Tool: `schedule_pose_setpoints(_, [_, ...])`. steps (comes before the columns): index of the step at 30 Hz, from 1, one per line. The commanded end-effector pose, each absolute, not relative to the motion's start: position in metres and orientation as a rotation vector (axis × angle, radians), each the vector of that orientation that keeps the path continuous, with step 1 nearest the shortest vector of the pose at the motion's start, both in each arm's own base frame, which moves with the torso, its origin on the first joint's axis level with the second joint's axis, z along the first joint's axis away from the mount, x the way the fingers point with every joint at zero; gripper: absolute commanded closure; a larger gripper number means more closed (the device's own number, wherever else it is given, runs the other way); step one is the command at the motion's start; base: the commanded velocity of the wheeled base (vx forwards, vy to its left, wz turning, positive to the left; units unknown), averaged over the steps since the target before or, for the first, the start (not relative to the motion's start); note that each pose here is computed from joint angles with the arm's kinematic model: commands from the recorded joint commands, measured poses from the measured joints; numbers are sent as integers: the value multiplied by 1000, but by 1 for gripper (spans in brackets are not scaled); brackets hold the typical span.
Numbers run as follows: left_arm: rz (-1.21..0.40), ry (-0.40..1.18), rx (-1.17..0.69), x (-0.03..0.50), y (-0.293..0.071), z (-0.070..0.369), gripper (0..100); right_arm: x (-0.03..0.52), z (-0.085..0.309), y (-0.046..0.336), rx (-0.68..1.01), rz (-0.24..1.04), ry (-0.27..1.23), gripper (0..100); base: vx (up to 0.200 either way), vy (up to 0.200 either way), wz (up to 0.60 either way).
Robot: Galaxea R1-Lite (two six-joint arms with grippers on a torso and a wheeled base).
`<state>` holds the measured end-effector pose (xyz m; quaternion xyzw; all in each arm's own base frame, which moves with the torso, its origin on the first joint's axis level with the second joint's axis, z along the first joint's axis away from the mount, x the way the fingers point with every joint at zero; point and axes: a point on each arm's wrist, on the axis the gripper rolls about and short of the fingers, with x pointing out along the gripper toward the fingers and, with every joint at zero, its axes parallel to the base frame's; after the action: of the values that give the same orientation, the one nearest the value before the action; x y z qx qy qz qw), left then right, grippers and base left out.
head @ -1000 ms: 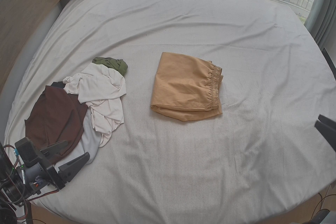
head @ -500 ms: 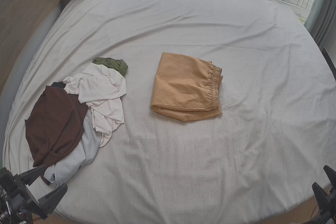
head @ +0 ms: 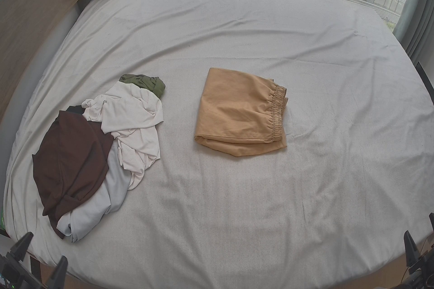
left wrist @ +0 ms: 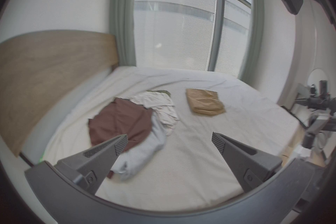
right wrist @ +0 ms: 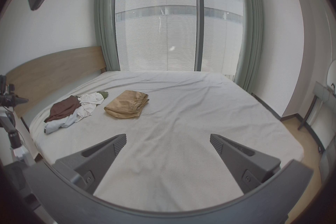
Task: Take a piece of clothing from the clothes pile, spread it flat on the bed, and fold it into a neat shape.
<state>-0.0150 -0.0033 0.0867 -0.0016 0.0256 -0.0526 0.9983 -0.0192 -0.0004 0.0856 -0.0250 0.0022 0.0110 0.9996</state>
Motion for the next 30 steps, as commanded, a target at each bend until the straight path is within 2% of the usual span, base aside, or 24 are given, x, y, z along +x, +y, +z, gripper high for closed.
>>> schedule_pose_setpoints(1, [24, 75, 21, -18, -1, 76, 0, -22, 82, 0, -75, 14, -45, 0, 0, 0, 0])
schedule_pose_setpoints(6, [12, 43, 24, -19, -1, 77, 0, -22, 82, 0, -39, 16, -45, 0, 0, 0, 0])
schedule_pose_setpoints(7, [-21, -6, 31, -23, -1, 76, 0, -22, 82, 1, -42, 27, -44, 0, 0, 0, 0])
schedule_pose_setpoints(12, [-41, -2, 23, -23, -1, 76, 0, -23, 81, 3, -39, 136, -41, 0, 0, 0, 0])
schedule_pose_setpoints(18, [-38, -2, 17, -23, -1, 76, 0, -23, 82, 2, -28, 87, -52, 0, 0, 0, 0])
schedule_pose_setpoints(24, [-34, -3, 9, -23, -1, 76, 0, -23, 83, 3, -136, 135, -69, 0, 0, 0, 0])
schedule_pose_setpoints(30, [-29, -2, 9, -23, -1, 76, 0, -23, 82, 3, -39, 137, -62, 0, 0, 0, 0])
